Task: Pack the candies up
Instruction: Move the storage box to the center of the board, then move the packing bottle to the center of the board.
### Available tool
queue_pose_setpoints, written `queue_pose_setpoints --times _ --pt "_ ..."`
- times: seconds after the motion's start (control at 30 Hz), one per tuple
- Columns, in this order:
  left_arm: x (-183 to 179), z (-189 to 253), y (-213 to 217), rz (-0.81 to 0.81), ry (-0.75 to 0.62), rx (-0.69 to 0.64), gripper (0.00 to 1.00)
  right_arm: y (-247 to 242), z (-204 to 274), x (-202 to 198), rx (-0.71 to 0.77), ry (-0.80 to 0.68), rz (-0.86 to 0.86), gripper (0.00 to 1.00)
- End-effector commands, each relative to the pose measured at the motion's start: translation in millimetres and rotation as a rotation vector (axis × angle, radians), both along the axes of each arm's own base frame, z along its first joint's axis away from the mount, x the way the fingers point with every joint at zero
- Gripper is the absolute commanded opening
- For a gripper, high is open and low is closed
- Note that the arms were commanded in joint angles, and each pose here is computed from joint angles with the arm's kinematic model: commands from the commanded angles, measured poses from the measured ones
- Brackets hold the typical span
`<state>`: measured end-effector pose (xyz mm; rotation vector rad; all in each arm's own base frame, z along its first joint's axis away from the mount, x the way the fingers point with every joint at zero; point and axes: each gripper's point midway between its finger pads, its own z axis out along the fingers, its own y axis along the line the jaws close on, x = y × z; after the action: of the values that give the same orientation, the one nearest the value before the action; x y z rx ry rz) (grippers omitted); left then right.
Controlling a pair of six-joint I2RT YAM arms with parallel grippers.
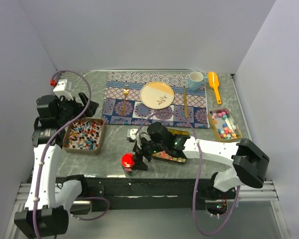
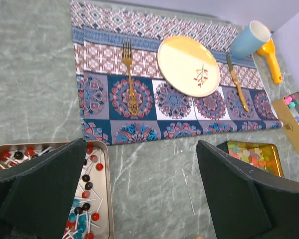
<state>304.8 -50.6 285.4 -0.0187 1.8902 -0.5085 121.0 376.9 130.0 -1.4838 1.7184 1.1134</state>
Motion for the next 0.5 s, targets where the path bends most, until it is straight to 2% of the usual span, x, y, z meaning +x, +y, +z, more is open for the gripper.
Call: queue_pose_setpoints --times 0.0,0.27,0.47 --pt "-7 29 7 0.038 -0.077 -0.002 0.99 28 23 2 0.117 0.023 -0.028 1.00" --pt "-17 30 15 0.061 -0.085 0.014 0.99 40 3 -15 0.090 -0.013 -0.028 1.00" --pt "-20 27 14 0.051 -0.075 0.001 0.99 35 -17 25 -0.009 -0.177 -0.179 1.00"
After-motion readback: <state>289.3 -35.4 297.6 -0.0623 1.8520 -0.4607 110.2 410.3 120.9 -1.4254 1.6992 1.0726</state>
